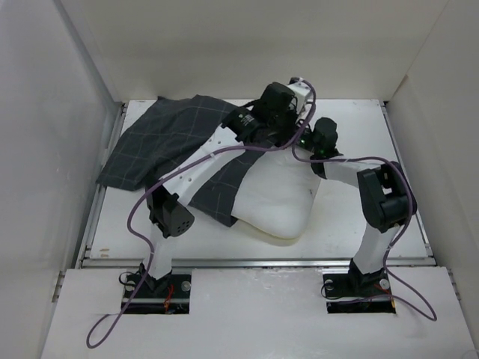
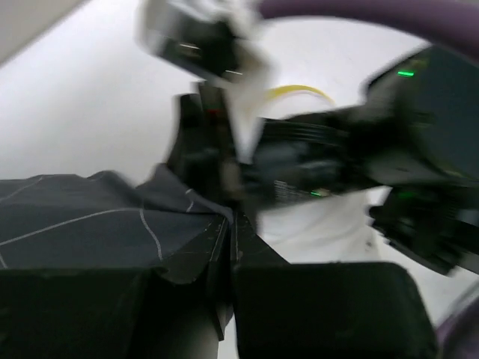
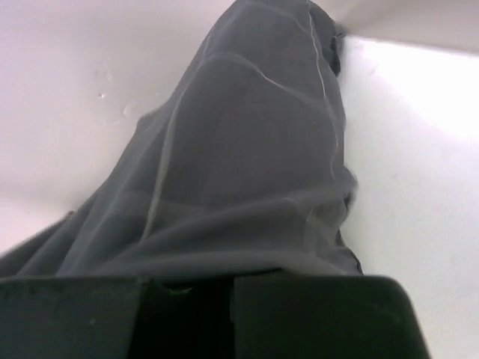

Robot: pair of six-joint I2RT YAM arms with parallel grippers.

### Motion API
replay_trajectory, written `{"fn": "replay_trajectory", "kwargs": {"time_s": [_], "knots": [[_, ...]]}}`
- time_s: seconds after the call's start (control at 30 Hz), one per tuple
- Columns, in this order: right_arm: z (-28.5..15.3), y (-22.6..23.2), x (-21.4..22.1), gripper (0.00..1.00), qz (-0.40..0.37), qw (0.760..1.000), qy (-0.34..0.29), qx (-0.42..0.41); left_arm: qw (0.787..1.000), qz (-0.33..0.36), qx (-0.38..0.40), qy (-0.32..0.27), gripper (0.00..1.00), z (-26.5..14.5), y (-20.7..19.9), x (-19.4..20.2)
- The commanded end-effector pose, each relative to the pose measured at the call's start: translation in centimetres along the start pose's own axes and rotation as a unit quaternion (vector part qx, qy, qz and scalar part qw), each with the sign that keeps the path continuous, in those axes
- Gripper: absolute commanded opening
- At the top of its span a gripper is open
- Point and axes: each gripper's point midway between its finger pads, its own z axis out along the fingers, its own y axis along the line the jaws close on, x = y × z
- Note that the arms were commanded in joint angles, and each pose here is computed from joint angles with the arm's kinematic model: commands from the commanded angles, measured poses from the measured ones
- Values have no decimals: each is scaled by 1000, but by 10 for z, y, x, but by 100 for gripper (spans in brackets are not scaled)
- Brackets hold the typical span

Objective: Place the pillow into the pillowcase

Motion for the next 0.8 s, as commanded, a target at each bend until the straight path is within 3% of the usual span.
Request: {"fn": "replay_trajectory", "kwargs": {"time_s": [0.0,0.13,0.23,0.27,0.33,0.37,0.43,0.47,0.5,0.53,0.6,0.67,0.7,0.73,0.77], "knots": [[12,35,-18,0,33,996,-55,-63,987,-4,163,-16,0,-20,-104,-7],[11,24,-7,0,53,995,-79,-24,974,-9,223,-39,0,-42,-136,-16],[5,17,-10,0,68,994,-80,8,985,-31,167,-28,0,-27,-116,-8],[0,11,0,5,76,994,-69,26,988,-42,147,-13,0,-16,-105,1],[-7,6,-2,23,71,994,-60,56,990,-72,124,-3,0,-3,-76,5],[-16,-9,10,45,86,991,-33,101,990,-90,109,1,10,4,-63,6],[-27,-21,25,61,102,984,9,144,990,-118,79,-4,33,10,-25,2],[-37,-32,29,69,107,978,20,176,989,-129,69,-5,36,11,-12,0],[-51,-39,52,72,136,964,62,219,989,-135,59,-7,43,12,0,-1],[-59,-36,48,76,128,961,68,235,989,-140,56,-3,64,12,9,1],[-81,-42,64,79,130,944,91,288,987,-154,37,-8,76,8,26,0],[-103,-35,63,81,124,932,104,323,987,-157,24,-19,100,-7,35,-5],[-114,-41,58,87,117,920,94,361,988,-153,22,-8,100,-8,36,5],[-134,-44,67,88,129,901,114,399,988,-153,15,-12,100,-14,38,5],[-144,-39,58,88,117,896,108,414,988,-153,5,-31,100,-31,42,-2]]}}
